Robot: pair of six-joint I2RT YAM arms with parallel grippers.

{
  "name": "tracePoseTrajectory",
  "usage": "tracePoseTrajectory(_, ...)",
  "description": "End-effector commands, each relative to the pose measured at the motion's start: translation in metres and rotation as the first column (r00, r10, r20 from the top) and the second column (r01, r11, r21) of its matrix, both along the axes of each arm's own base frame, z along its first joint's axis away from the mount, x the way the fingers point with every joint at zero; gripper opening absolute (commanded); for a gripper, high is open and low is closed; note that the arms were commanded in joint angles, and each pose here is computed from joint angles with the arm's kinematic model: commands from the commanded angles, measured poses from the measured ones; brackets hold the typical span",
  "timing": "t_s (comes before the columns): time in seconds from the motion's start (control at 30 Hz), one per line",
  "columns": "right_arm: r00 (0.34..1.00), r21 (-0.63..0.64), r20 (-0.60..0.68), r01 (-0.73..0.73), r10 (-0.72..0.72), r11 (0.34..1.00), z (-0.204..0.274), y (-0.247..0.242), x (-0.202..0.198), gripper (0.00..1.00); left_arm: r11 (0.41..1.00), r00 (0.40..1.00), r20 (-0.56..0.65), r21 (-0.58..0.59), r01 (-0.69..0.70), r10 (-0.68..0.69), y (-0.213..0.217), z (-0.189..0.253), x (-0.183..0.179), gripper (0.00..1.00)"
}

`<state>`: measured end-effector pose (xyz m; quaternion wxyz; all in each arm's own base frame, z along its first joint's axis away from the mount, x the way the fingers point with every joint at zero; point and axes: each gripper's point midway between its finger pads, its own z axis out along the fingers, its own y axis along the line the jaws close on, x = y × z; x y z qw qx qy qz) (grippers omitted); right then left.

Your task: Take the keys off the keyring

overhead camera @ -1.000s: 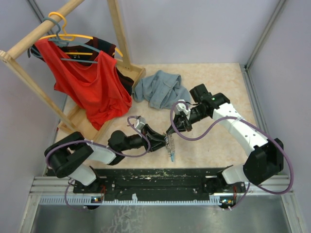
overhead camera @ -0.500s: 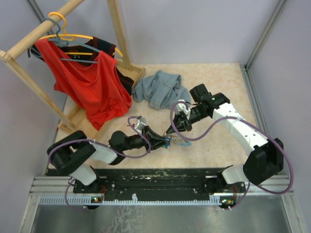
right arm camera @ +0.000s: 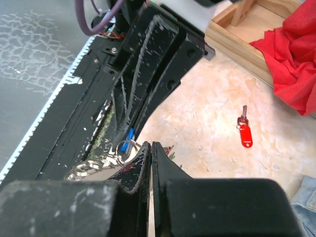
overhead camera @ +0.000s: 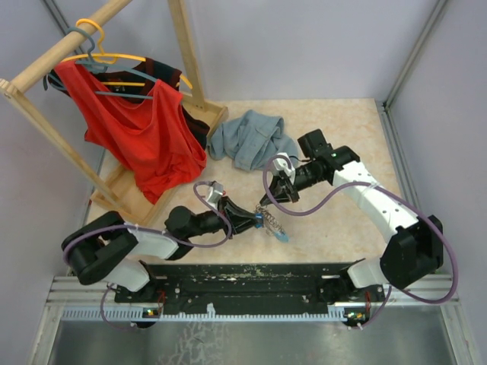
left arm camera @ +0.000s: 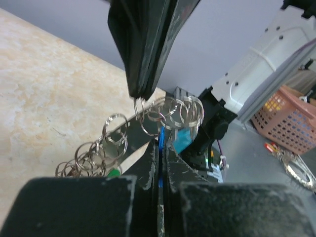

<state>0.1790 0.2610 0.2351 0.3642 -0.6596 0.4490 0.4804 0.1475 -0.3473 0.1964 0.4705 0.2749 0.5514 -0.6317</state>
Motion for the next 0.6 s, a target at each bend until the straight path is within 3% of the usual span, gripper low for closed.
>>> tracePoseTrajectory(0.0, 0.998, 0.024, 0.059, 0.038, -0.039, 0.999, 0.002, 0.004, 0.019, 0.0, 1.0, 0.999, -0.032, 0.009, -0.012, 0.012, 0.005, 0.005, -0.002, 0.0)
tracePoseTrajectory(0.33, 0.999, 0.02, 0.033, 0.036, -0.037, 0.999, -0.008, 0.003, 0.021, 0.0, 0.989, 0.994, -0.104, 0.137, 0.054, -0.04, 0.017, -0.009, -0.007, 0.0)
tracePoseTrajectory(0.57, 0.999, 0.021, 0.044, 0.014, -0.015, 1.0, -0.017, 0.002, 0.018, 0.01, 0.982, 0.988, -0.137, 0.161, 0.099, -0.077, 0.023, -0.003, -0.005, 0.0)
